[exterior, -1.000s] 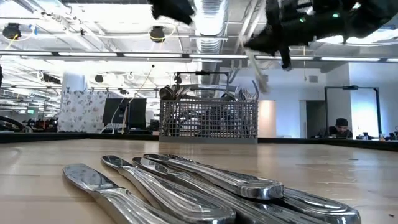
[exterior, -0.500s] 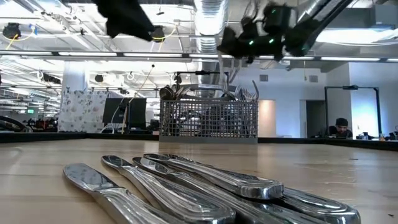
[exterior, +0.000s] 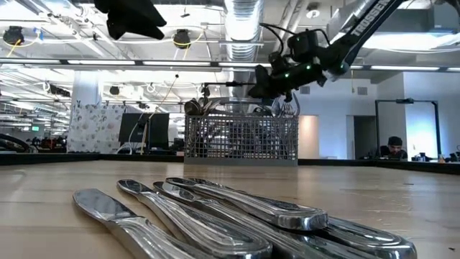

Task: Sort silverware
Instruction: Put the silver table knife into the gray organizer

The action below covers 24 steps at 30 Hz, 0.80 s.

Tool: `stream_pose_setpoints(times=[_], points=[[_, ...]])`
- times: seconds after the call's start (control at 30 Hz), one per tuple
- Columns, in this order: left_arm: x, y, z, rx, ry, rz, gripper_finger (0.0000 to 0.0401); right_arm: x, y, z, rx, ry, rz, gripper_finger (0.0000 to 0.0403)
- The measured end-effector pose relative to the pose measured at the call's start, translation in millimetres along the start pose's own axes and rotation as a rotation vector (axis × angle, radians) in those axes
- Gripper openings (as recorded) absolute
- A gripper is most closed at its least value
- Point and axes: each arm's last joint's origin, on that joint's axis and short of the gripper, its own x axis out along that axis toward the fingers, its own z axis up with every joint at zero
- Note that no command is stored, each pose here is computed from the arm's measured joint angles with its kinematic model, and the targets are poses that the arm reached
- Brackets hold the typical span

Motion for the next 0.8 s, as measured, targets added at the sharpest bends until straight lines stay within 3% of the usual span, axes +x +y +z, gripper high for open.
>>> stream_pose_setpoints(times=[0.1,0.17,0.3,0.37,0.47,0.6,0.8], points=[[2.9,0.8,-0.2,0.015,0.006,0.011,0.0137,-22.6,12.1,20.3,-0.043,0.062,0.032,0.0119],[6.8,0.4,-1.5,0.031,0.02,0.017,0.0137,-43.3,25.5,30.6,0.024,0.165,0.09,0.0142],[21.0,-5.2,-5.1,0.046,0.049,0.015,0.0137,-88.4,81.3,10.6,0.077,0.534,0.449,0.0167],[31.9,-9.3,-8.2,0.057,0.067,0.016,0.0137,-111.1,119.4,-5.0,0.047,0.629,0.595,0.017],[48.1,-16.1,-12.7,0.075,0.085,0.005,0.0137,-140.9,166.9,-29.7,-0.066,0.637,0.74,0.0169],[67.6,-24.3,-19.8,0.075,0.109,-0.016,0.0137,-164.3,216.4,-65.5,-0.204,0.558,0.819,0.0159],[82.9,-33.8,-22.3,0.044,0.077,-0.045,0.0137,-158.9,250.0,-97.0,-0.305,0.459,0.863,0.0127]])
